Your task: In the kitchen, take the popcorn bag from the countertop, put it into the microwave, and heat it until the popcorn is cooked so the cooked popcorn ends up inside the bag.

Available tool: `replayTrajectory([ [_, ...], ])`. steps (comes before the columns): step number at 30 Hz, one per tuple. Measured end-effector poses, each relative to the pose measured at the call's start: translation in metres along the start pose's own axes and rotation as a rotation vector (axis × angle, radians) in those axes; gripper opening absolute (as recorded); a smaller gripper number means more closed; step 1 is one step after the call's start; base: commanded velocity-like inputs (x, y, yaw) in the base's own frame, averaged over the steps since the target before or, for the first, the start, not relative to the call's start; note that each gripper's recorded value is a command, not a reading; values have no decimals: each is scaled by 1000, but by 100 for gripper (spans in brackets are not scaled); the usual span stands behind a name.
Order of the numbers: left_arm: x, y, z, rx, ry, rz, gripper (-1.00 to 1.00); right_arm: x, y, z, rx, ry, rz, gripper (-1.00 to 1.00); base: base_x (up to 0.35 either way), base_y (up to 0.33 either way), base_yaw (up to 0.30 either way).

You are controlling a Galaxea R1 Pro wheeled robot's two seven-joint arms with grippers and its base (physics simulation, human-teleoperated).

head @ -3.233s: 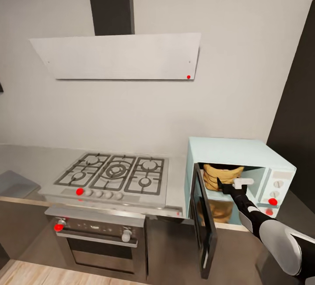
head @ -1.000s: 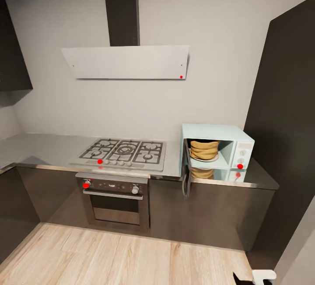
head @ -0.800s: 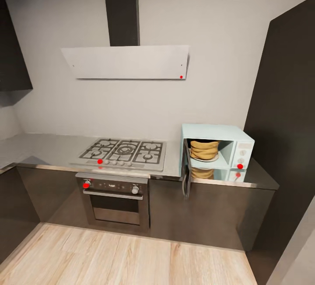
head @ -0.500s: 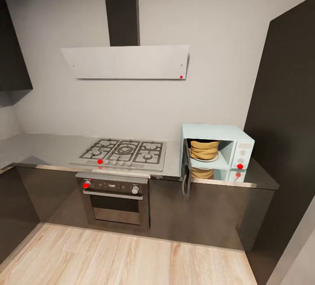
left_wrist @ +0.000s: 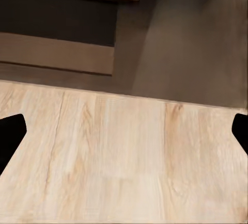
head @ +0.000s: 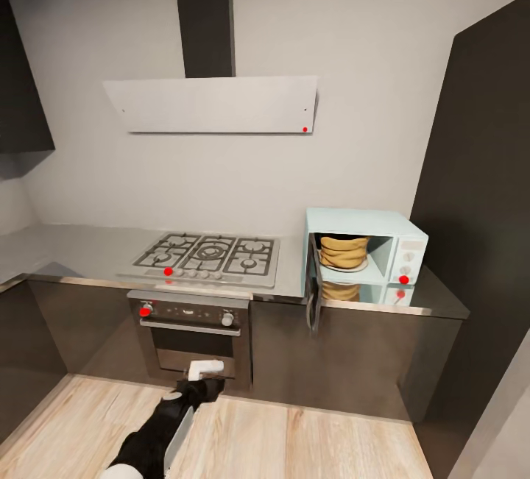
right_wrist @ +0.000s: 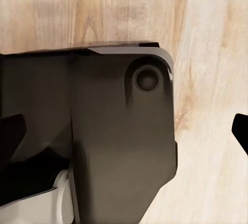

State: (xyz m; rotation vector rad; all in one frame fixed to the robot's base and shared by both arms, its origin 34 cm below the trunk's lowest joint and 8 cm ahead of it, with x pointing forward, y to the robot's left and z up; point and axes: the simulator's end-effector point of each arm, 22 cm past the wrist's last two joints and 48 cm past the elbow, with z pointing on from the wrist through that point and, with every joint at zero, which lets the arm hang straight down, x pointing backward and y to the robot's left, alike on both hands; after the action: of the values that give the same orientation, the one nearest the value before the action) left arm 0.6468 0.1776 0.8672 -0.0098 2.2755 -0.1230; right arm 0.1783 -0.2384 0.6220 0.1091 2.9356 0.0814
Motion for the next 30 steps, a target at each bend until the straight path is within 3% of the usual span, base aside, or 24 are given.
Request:
replayTrajectory([
  [5, -53, -31, 12, 40, -30, 7, 100, 0, 1, 0, -2, 0, 0, 100, 0, 0, 0],
  [9, -100, -39, 6, 49, -126, 6, 100, 0, 2, 0, -3, -1, 1, 100, 120, 0, 0],
  [13, -109, -39, 5, 50, -151, 5, 100, 0, 2, 0, -4, -1, 1, 100, 324, 0, 0],
  [20, -143, -38, -4, 49, -268, 1, 100, 0, 2, 0, -4, -1, 1, 100, 342, 0, 0],
  [26, -172, -41, -14, 62, -331, 7, 100, 0, 2, 0, -3, 0, 1, 100, 251, 0, -1],
  [27, -177, -46, -16, 80, -343, 19, 100, 0, 2, 0, -3, 0, 1, 100, 35, 0, -60],
  [30, -172, -114, -29, 312, -341, 168, 100, 0, 2, 0, -3, 0, 0, 100, 11, 0, -86],
])
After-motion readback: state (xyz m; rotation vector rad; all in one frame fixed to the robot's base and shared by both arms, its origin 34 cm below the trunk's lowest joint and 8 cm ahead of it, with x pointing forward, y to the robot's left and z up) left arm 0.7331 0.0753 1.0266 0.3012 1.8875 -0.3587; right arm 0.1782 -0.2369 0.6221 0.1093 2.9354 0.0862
